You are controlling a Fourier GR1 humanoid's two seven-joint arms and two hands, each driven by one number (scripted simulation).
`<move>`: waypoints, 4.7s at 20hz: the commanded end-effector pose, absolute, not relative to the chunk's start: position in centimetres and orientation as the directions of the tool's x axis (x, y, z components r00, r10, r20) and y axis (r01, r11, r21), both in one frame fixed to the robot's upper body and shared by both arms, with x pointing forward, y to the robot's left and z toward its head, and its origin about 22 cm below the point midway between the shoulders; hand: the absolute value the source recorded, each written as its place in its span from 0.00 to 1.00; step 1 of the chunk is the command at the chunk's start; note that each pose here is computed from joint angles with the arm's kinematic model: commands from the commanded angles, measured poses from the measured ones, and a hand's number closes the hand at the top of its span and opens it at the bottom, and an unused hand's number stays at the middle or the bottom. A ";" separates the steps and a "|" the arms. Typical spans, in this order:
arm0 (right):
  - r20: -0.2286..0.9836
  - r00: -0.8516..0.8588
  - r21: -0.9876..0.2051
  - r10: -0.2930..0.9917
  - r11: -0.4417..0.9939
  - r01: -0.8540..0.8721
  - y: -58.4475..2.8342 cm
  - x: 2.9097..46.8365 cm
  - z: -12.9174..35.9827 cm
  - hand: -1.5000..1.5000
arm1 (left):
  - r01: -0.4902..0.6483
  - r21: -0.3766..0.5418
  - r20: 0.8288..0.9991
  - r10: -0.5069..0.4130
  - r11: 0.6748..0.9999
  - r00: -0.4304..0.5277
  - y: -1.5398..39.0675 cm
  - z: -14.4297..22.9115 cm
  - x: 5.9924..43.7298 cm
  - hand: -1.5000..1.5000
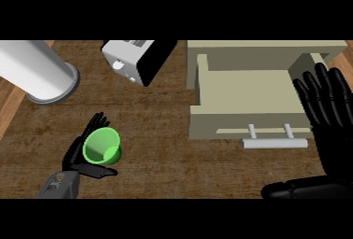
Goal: Pick up the cup, place it into the drawer and close the drawer
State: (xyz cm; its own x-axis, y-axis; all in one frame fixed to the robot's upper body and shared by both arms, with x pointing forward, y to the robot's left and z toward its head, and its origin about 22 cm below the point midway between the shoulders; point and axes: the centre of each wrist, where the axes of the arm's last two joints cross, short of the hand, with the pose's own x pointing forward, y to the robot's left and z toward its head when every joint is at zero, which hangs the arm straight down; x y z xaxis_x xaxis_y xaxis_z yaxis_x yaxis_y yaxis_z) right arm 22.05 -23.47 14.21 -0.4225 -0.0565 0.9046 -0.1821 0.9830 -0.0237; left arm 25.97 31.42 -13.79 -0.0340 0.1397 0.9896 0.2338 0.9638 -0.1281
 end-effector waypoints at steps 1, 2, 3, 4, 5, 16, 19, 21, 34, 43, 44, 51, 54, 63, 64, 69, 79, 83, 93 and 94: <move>0.907 -0.415 -0.008 -0.076 0.980 -0.197 -23.4 21.9 15.5 0.00 | 0.335 -0.241 0.959 0.276 0.911 -0.059 31.0 -14.6 25.0 0.00; 0.907 -0.418 -0.030 -0.043 0.985 -0.167 -24.5 23.9 13.3 0.00 | 0.354 -0.267 0.953 0.301 0.896 -0.044 32.3 -13.3 26.2 0.00; 0.908 -0.414 -0.016 -0.062 0.983 -0.184 -23.6 22.1 14.4 0.00 | 0.362 -0.289 0.944 0.327 0.886 -0.047 30.5 -13.8 26.6 0.00; 0.909 -0.412 -0.015 -0.067 0.981 -0.193 -23.9 21.9 14.5 0.00 | 0.352 -0.296 0.943 0.331 0.888 -0.040 29.7 -13.7 27.2 0.00; 0.912 -0.408 -0.027 -0.046 0.985 -0.170 -25.1 22.5 13.7 0.00 | 0.377 -0.311 0.939 0.344 0.873 -0.022 31.8 -12.6 27.7 0.00; 0.907 -0.417 -0.022 -0.056 0.983 -0.181 -24.5 22.4 14.5 0.00 | 0.404 -0.298 0.921 0.372 0.865 -0.116 30.2 -14.4 25.4 1.00; 0.908 -0.416 -0.031 -0.051 0.982 -0.189 -23.9 21.9 14.1 0.00 | 0.181 -0.280 0.917 0.319 0.943 -0.239 29.6 -15.1 24.6 1.00; 0.907 -0.418 -0.024 -0.054 0.984 -0.178 -24.3 21.7 14.5 0.00 | 0.031 -0.271 0.921 0.268 0.962 -0.282 28.8 -14.8 25.3 1.00; 0.913 -0.406 -0.030 -0.043 0.984 -0.173 -24.5 23.1 14.1 0.00 | 0.071 -0.283 0.834 0.282 0.957 -0.475 28.5 -9.9 29.0 1.00; 0.913 -0.406 -0.033 -0.037 0.986 -0.163 -24.8 22.4 14.1 0.00 | 0.190 -0.238 0.818 0.303 0.952 -0.488 22.0 -1.6 31.1 1.00; 0.915 -0.401 -0.015 -0.046 0.989 -0.148 -25.7 22.2 13.5 0.00 | 0.219 -0.227 0.825 0.307 0.949 -0.474 22.0 0.5 30.6 1.00; 0.913 -0.407 -0.035 -0.032 0.987 -0.156 -25.3 22.5 13.6 0.00 | 0.232 -0.232 0.820 0.318 0.945 -0.475 17.4 7.1 32.9 1.00; 0.905 -0.423 -0.026 -0.040 0.989 -0.148 -25.8 22.0 13.3 0.00 | 0.243 -0.200 0.815 0.298 0.949 -0.496 16.4 10.1 34.6 1.00; 0.913 -0.406 -0.028 -0.041 0.986 -0.162 -24.2 21.3 13.4 0.00 | 0.214 -0.125 0.838 0.219 0.969 -0.500 11.6 16.3 37.4 1.00; 0.915 -0.403 -0.028 -0.032 0.989 -0.142 -24.5 22.3 13.7 0.00 | 0.237 -0.120 0.835 0.228 0.964 -0.501 11.3 15.7 37.1 1.00; 0.913 -0.405 -0.015 -0.051 0.987 -0.158 -25.7 22.3 13.1 0.00 | 0.252 -0.082 0.852 0.199 0.964 -0.485 8.5 17.5 37.6 1.00; 0.913 -0.407 -0.033 -0.032 0.988 -0.152 -26.3 23.5 14.0 0.00 | 0.222 -0.054 0.899 0.144 0.974 -0.414 5.5 18.8 41.5 1.00; 0.908 -0.418 -0.038 -0.031 0.987 -0.156 -24.8 21.9 14.7 0.00 | 0.203 -0.010 0.904 0.095 0.979 -0.417 3.2 17.7 41.4 1.00; 0.904 -0.428 -0.058 -0.018 0.985 -0.162 -25.7 22.9 13.4 0.00 | 0.184 0.047 0.935 0.022 0.982 -0.355 2.8 13.5 42.8 1.00; 0.912 -0.408 -0.028 -0.054 0.981 -0.192 -25.1 24.5 14.5 0.00 | 0.184 0.057 0.938 0.010 0.981 -0.346 1.3 15.3 42.4 1.00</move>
State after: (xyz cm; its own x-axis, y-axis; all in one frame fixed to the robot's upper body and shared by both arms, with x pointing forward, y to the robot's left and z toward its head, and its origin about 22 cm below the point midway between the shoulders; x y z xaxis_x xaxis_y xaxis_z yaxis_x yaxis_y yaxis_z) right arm 23.08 -25.38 13.44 -0.4163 -0.0331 0.9086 -0.1728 0.9840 -0.0434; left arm 42.54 2.41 15.27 -0.3642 0.0557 0.9297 0.1943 0.9808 0.0173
